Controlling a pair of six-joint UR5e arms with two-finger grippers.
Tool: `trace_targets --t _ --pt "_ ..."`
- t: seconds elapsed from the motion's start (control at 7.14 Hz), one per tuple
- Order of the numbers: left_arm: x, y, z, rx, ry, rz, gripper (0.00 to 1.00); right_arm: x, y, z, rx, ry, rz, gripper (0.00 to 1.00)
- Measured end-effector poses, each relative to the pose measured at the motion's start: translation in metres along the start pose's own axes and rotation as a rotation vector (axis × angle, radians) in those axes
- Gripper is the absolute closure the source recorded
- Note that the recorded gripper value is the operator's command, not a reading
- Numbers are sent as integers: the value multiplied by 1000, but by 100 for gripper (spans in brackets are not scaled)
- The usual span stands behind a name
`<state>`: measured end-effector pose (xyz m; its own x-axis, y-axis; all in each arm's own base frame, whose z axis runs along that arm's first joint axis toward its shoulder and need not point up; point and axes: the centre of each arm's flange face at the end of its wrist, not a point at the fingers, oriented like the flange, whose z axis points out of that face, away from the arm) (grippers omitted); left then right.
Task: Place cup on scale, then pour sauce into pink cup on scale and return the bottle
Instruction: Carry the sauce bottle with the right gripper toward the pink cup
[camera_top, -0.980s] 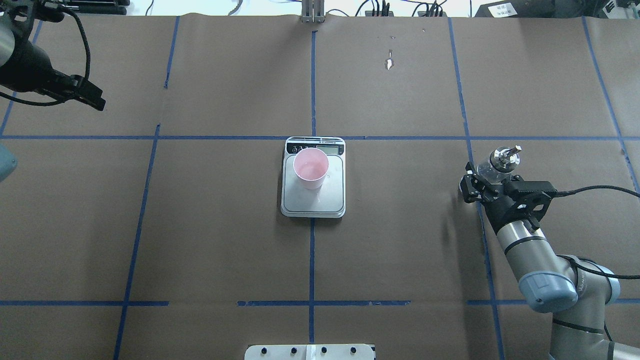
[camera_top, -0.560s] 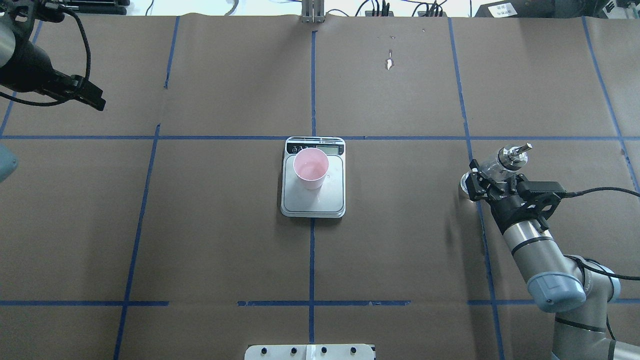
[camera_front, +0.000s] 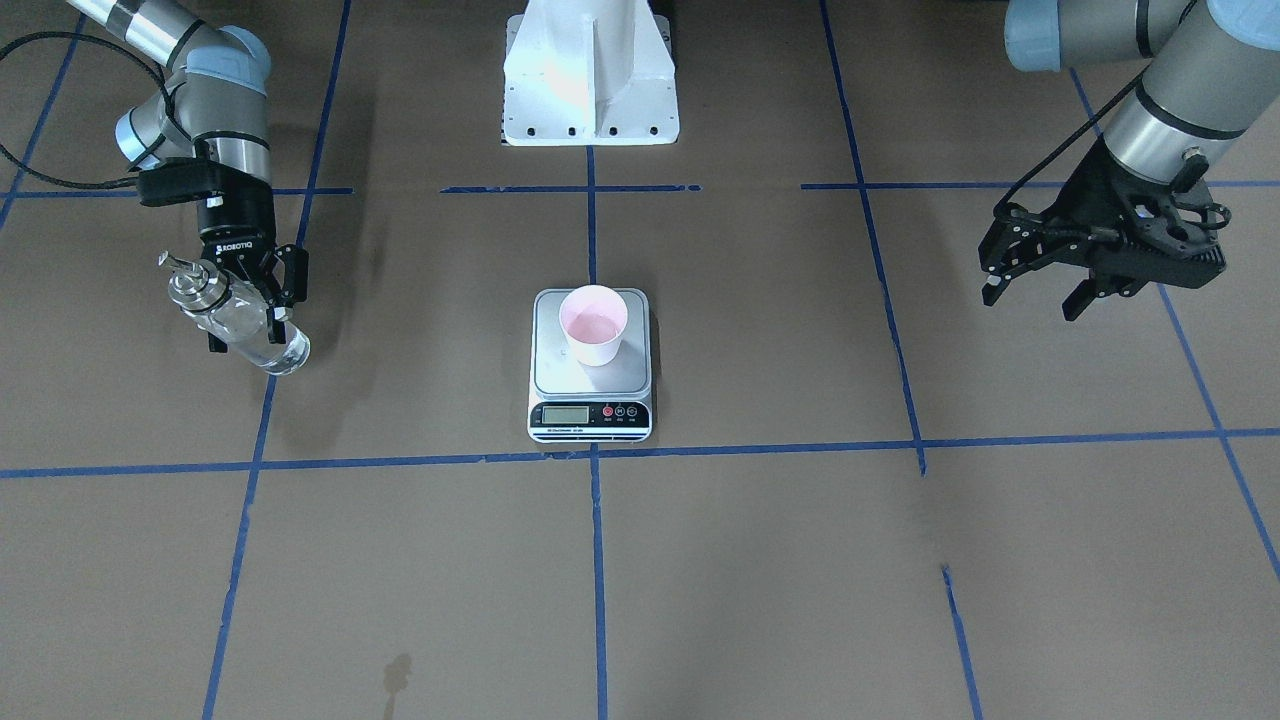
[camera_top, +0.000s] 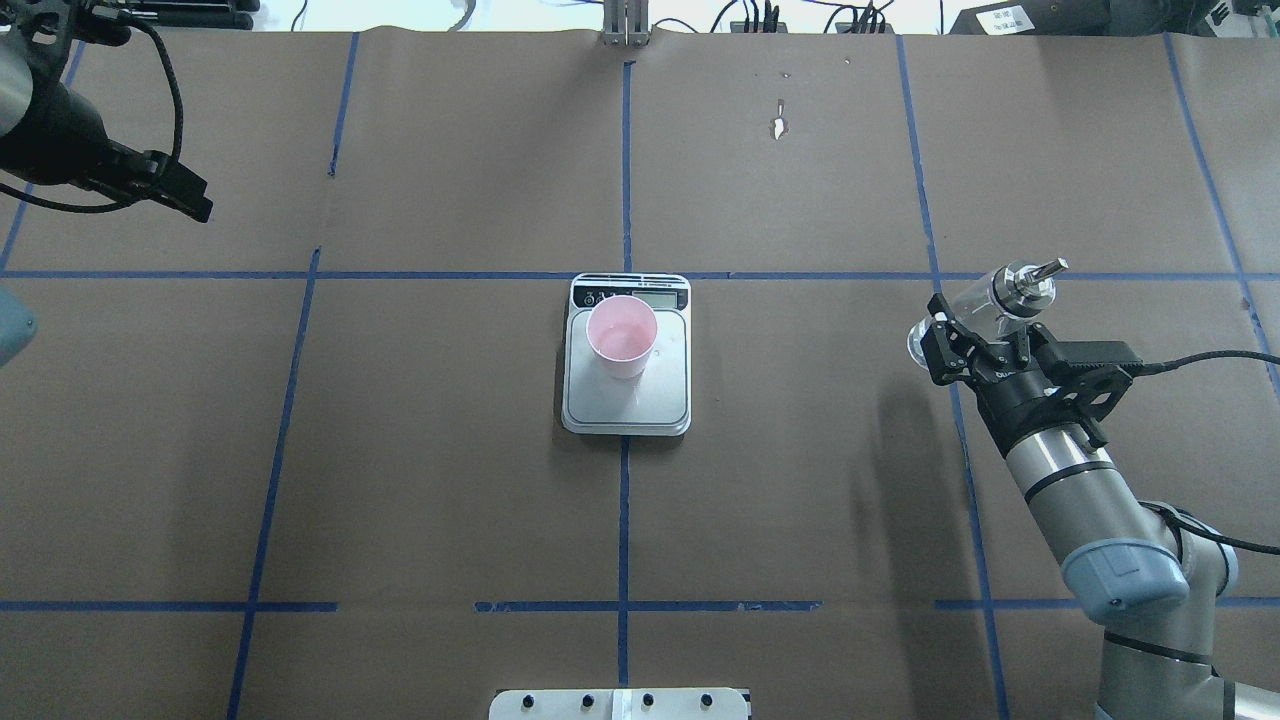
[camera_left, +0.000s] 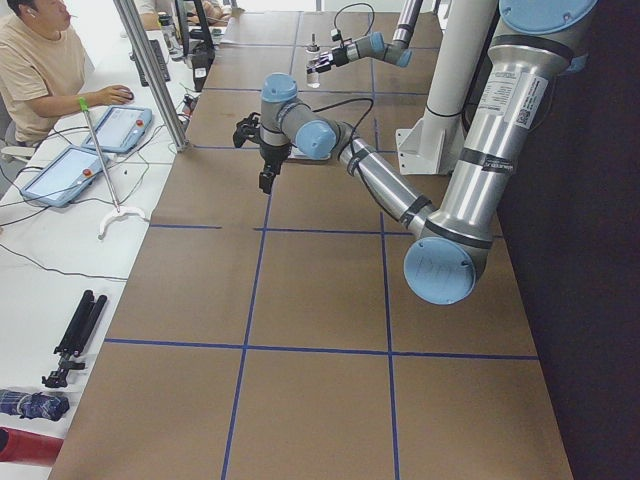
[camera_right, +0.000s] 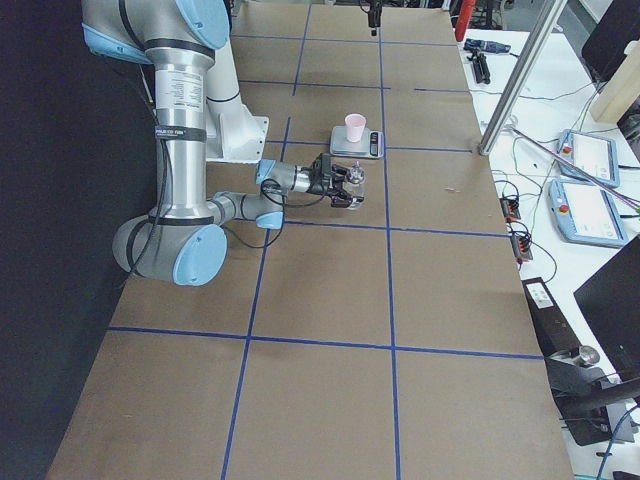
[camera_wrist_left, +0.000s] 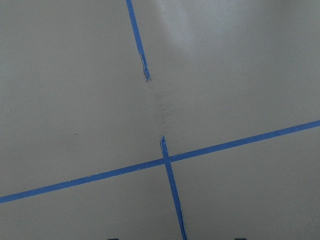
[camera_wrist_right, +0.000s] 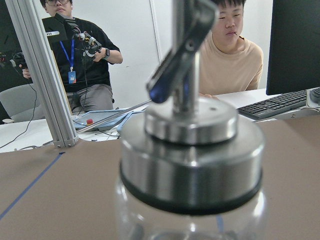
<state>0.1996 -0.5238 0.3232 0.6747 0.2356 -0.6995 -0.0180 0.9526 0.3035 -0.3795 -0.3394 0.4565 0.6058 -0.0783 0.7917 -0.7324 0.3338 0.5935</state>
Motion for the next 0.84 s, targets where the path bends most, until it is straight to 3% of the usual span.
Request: trace_targets --t 0.28,0.56,0.84 --pt "-1 0 3 -5 -2 -3 18 -39 -4 5 -39 -61 -47 100" --pt "-3 -1 6 -10 -4 -5 18 -70 -8 12 -27 -59 -178 100" --pt "-4 -3 9 -14 -5 -7 18 -98 -11 17 -33 -76 -245 100"
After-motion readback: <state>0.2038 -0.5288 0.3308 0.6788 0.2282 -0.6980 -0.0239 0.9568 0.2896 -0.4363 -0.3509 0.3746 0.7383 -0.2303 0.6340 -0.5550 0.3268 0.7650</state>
